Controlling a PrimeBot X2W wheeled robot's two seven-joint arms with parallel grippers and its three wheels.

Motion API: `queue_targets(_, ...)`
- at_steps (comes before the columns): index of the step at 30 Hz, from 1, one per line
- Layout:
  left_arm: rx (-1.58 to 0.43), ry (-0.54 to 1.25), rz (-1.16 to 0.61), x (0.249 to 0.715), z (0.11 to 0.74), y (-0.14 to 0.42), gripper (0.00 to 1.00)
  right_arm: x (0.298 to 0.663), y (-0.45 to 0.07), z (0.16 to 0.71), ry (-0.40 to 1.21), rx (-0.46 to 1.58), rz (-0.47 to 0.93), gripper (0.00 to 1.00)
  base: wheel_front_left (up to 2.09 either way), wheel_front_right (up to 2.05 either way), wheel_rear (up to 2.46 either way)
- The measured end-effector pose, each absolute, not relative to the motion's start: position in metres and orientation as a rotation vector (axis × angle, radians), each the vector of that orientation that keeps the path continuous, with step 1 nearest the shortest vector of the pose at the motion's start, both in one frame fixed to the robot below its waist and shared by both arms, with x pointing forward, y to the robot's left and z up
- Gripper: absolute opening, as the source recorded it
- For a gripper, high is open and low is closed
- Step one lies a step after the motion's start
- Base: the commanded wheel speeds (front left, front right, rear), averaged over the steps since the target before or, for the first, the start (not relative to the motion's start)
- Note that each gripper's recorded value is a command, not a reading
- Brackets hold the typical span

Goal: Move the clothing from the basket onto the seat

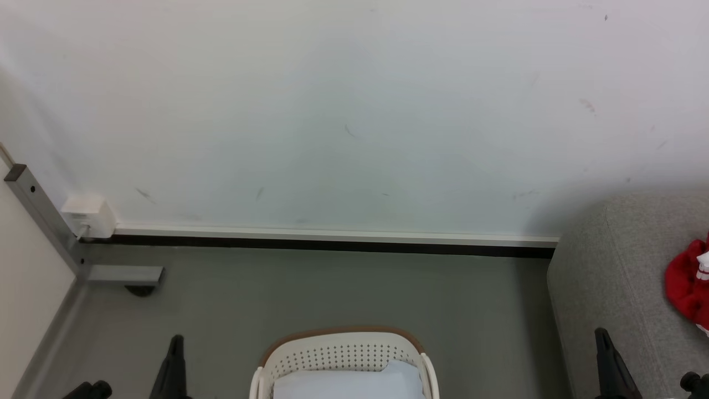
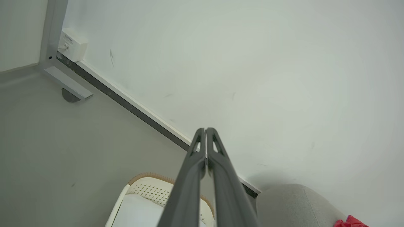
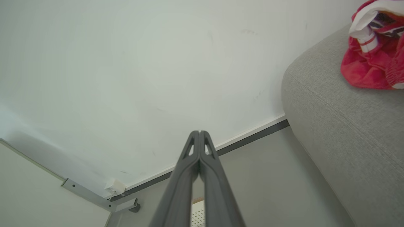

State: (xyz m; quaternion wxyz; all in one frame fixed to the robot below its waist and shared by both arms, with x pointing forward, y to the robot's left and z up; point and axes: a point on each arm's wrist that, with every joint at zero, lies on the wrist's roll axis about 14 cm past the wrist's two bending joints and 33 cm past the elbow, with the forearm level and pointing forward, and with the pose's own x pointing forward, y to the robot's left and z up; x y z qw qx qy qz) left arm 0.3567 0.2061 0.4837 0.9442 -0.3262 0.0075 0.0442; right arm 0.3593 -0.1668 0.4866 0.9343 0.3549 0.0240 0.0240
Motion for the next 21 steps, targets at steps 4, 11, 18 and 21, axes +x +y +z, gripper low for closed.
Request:
queue_targets(4, -0.72, 0.016, 0.094, 0.3586, 0.4846, 0.2069, 0.0, 0.3619, -0.1693, 0.4884, 0.047, 0.777, 0.039, 0.0, 0.0, 0.0, 0.0)
queue_targets(11, -0.81, 0.021, 0.095, 0.3614, 0.4852, 0.207, 0.0, 0.3641, -0.1738, 0.4882, 0.052, 0.862, 0.021, 0.0, 0.0, 0.0, 0.0)
queue_targets(18, -0.896, 0.021, 0.098, 0.3638, 0.4861, 0.2073, 0.0, 0.3675, -0.1765, 0.4899, 0.053, 0.94, 0.011, 0.0, 0.0, 0.0, 0.0)
queue_targets(21, -0.932, 0.02, 0.098, 0.365, 0.4869, 0.2074, 0.0, 0.369, -0.1774, 0.4909, 0.052, 0.975, 0.008, 0.0, 0.0, 0.0, 0.0)
